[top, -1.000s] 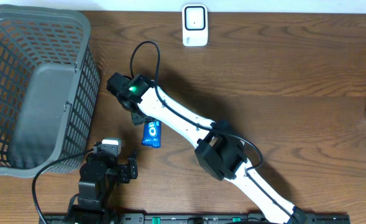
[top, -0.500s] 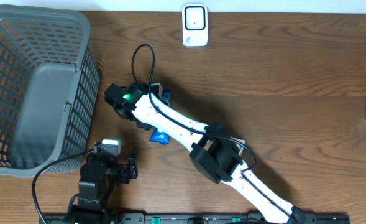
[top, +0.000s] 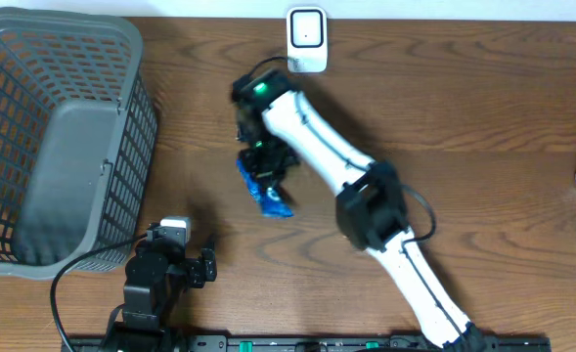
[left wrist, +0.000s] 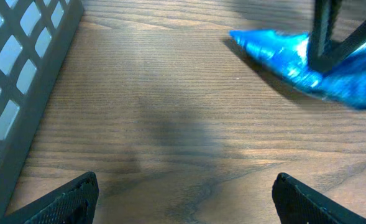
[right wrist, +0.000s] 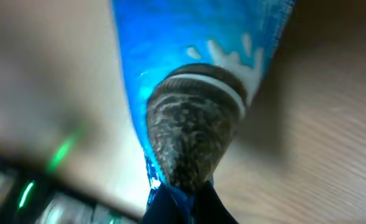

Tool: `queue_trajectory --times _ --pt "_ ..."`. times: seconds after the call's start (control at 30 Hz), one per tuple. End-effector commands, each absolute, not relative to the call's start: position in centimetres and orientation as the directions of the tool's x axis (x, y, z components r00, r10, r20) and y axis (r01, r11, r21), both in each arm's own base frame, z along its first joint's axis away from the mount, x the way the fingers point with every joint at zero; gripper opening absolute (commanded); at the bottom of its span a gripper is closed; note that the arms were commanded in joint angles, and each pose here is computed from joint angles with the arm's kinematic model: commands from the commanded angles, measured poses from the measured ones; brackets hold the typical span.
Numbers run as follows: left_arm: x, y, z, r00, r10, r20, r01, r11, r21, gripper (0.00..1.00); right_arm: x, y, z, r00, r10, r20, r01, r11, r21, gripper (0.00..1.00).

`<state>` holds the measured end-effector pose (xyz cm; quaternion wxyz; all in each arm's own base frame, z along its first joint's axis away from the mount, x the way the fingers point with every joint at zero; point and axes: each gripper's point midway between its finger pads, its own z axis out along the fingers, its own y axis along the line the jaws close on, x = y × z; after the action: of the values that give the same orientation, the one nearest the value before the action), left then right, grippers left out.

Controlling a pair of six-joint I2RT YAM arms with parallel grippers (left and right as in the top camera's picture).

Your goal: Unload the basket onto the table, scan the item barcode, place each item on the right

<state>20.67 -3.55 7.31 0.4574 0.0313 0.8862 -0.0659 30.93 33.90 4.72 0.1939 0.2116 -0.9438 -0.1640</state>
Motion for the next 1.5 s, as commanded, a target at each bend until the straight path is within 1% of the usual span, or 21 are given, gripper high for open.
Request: queue_trajectory --times 0.0,0.07,0.2,0.4,0.47,0.5,0.63,0.7,0.8,0.83,0.97,1.1,1.47 --pt "20.5 -3.5 6.7 -0.588 -0.008 -0.809 0.109 0.990 -0.089 0.90 32.2 34.8 7.3 -0.787 -0.594 0.168 -0.338 0.642 0.688 0.01" --pt "20.5 -3.5 6.7 -0.588 -0.007 -0.809 0.110 0.990 -0.089 0.90 33.0 34.5 8.1 -0.787 -0.607 0.110 -0.335 0.569 0.751 0.01" --pt "20.5 -3.5 6.7 -0.588 -0.007 -0.809 0.110 0.990 -0.089 0.90 34.5 34.9 11.1 -0.819 -0.573 0.008 -0.267 0.393 0.880 0.01" --pt "20.5 -3.5 6.7 -0.588 -0.007 -0.809 0.110 0.990 -0.089 0.90 36.1 34.8 13.7 -0.816 -0.545 -0.193 -0.334 0.172 0.927 0.01" --pt "20.5 -3.5 6.7 -0.588 -0.007 -0.809 0.110 0.990 -0.089 0.90 36.1 35.0 14.2 -0.787 -0.543 -0.295 -0.401 0.086 0.912 0.01" --pt "20.5 -3.5 6.7 -0.588 -0.007 -0.809 0.110 0.990 -0.089 0.90 36.1 35.2 14.5 -0.756 -0.539 -0.372 -0.456 0.025 0.890 0.01" --pt "20.5 -3.5 6.7 -0.588 -0.007 -0.809 0.110 0.990 -0.089 0.90 35.8 36.0 15.8 -0.670 -0.489 -0.559 -0.575 -0.136 0.807 0.01" --pt "20.5 -3.5 6.7 -0.588 -0.007 -0.809 0.110 0.990 -0.089 0.90 35.7 36.4 16.4 -0.620 -0.450 -0.643 -0.628 -0.206 0.750 0.01" --pt "20.5 -3.5 6.7 -0.588 -0.007 -0.809 0.110 0.990 -0.089 0.90 35.7 36.7 17.1 -0.564 -0.391 -0.727 -0.682 -0.275 0.677 0.01" --pt "20.5 -3.5 6.7 -0.588 -0.008 -0.809 0.109 0.990 -0.089 0.90 35.8 36.8 17.6 -0.531 -0.349 -0.773 -0.712 -0.311 0.630 0.01" --pt "20.5 -3.5 6.7 -0.588 -0.007 -0.809 0.110 0.990 -0.089 0.90 36.1 36.9 18.4 -0.487 -0.278 -0.828 -0.749 -0.355 0.560 0.01" --pt "20.5 -3.5 6.7 -0.588 -0.007 -0.809 0.110 0.990 -0.089 0.90 36.3 37.0 18.8 -0.458 -0.235 -0.857 -0.771 -0.376 0.515 0.01" --pt "20.5 -3.5 6.7 -0.588 -0.008 -0.809 0.109 0.990 -0.089 0.90 36.3 37.1 18.6 -0.452 -0.240 -0.859 -0.773 -0.375 0.512 0.01"
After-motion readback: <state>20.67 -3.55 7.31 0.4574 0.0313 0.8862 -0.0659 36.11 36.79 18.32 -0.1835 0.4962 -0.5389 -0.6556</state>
